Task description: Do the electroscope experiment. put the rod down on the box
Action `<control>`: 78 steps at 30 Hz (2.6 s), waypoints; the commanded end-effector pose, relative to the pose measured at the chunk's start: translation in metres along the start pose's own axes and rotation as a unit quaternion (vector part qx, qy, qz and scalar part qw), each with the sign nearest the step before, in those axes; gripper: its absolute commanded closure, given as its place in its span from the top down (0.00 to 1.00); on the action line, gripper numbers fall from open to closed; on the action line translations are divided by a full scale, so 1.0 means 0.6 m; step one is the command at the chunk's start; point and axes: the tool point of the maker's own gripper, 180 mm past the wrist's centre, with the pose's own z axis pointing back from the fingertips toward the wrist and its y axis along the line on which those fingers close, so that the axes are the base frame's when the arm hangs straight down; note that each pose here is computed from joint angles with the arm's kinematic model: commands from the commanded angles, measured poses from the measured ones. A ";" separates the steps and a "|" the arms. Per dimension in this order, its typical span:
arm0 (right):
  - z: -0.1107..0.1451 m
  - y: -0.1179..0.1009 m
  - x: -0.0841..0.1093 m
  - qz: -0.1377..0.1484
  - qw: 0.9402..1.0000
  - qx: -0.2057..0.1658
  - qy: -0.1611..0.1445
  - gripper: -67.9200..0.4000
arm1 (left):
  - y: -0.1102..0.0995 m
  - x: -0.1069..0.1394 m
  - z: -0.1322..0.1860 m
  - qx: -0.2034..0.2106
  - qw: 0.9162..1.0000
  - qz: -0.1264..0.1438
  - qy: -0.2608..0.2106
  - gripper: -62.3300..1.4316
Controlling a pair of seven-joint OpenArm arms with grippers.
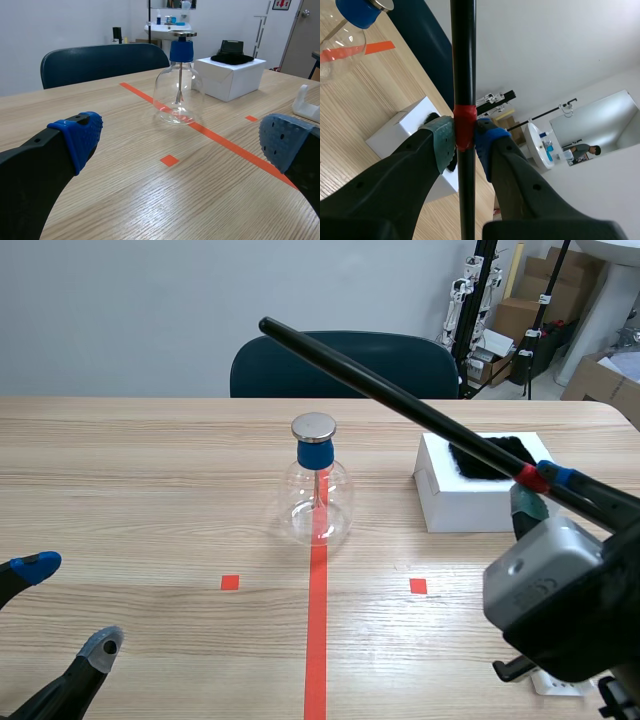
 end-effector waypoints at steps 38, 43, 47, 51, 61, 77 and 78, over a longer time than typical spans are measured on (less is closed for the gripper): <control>-0.007 -0.022 0.015 0.001 1.000 -0.023 -0.017 0.08 | 0.006 0.016 -0.006 -0.002 1.000 -0.008 -0.018 1.00; -0.007 -0.022 0.010 0.003 1.000 -0.021 -0.011 0.08 | 0.006 0.016 -0.006 -0.002 1.000 -0.008 -0.018 1.00; -0.010 -0.013 0.002 0.000 1.000 0.006 -0.011 0.08 | 0.006 0.016 -0.006 -0.002 1.000 -0.008 -0.018 1.00; -0.026 0.003 -0.018 0.000 0.999 0.052 0.007 0.08 | 0.006 0.016 -0.006 -0.002 1.000 -0.008 -0.018 1.00; -0.065 0.049 -0.057 0.053 0.973 0.223 0.013 0.08 | 0.006 0.016 -0.006 -0.002 1.000 -0.008 -0.018 1.00; -0.015 0.104 -0.110 0.087 0.901 0.421 0.060 0.08 | 0.006 0.016 -0.005 -0.002 1.000 -0.008 -0.018 1.00; -0.013 0.103 -0.111 0.088 0.899 0.424 0.062 0.08 | 0.006 0.016 -0.005 -0.002 1.000 -0.008 -0.018 1.00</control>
